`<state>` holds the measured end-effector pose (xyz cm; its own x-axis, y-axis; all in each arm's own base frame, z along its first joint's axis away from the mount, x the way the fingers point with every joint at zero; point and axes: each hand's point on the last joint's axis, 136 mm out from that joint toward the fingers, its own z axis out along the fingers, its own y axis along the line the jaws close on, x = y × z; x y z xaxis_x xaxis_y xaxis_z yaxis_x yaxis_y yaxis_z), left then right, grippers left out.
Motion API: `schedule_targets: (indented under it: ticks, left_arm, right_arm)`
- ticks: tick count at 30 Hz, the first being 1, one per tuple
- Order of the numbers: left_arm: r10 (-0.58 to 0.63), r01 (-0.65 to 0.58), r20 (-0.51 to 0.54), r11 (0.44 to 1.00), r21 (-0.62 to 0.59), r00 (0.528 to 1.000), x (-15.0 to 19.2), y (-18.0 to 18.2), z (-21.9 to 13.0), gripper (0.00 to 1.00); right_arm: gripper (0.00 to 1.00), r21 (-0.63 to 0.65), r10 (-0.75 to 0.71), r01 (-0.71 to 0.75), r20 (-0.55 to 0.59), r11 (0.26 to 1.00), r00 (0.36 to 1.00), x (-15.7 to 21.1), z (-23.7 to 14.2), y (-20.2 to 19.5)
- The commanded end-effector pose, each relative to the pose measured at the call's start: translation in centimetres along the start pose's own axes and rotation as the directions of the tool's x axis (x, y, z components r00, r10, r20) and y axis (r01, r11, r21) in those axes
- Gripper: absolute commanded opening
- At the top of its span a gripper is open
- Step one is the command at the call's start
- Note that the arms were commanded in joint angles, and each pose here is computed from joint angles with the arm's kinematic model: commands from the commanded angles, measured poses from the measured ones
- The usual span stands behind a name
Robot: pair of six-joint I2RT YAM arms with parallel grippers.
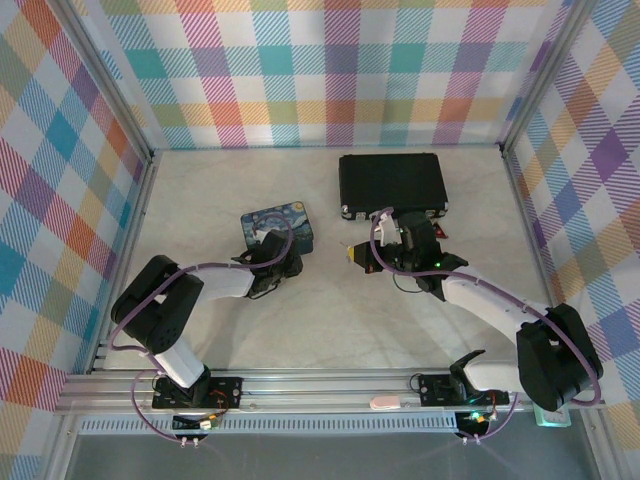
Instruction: Unlock a padlock with a key
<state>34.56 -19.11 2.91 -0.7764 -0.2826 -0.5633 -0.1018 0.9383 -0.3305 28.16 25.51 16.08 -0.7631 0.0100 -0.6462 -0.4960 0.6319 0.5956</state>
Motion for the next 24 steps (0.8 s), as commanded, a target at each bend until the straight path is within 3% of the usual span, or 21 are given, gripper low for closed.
schedule_targets:
  ticks: [1,9,14,20,24]
  left_arm:
    - [-0.026,0.022,0.077,0.999,0.043,0.997,-2.3,-0.8,0.7,0.54]
    - [-0.045,0.038,0.100,0.997,0.069,0.994,-2.6,-1.0,0.5,0.36]
    - [-0.054,0.046,0.099,0.996,0.076,0.994,-2.5,-1.0,0.3,0.31]
    - [-0.077,0.070,0.084,0.995,0.075,0.994,-1.9,-0.7,0.7,0.30]
    - [-0.099,0.095,0.060,0.993,0.064,0.993,-1.1,-0.3,1.5,0.40]
  right_arm:
    - [0.00,-0.009,-0.025,0.025,0.010,1.000,1.000,-0.5,0.2,0.4]
    - [0.00,-0.012,-0.020,0.020,0.010,1.000,1.000,-0.5,0.2,0.5]
    - [0.00,-0.010,-0.015,0.015,0.007,1.000,1.000,-0.4,0.3,0.4]
    - [0.00,-0.009,-0.009,0.009,0.007,1.000,1.000,-0.3,0.3,0.3]
    - [0.00,-0.009,-0.006,0.006,0.008,1.000,1.000,-0.3,0.3,0.3]
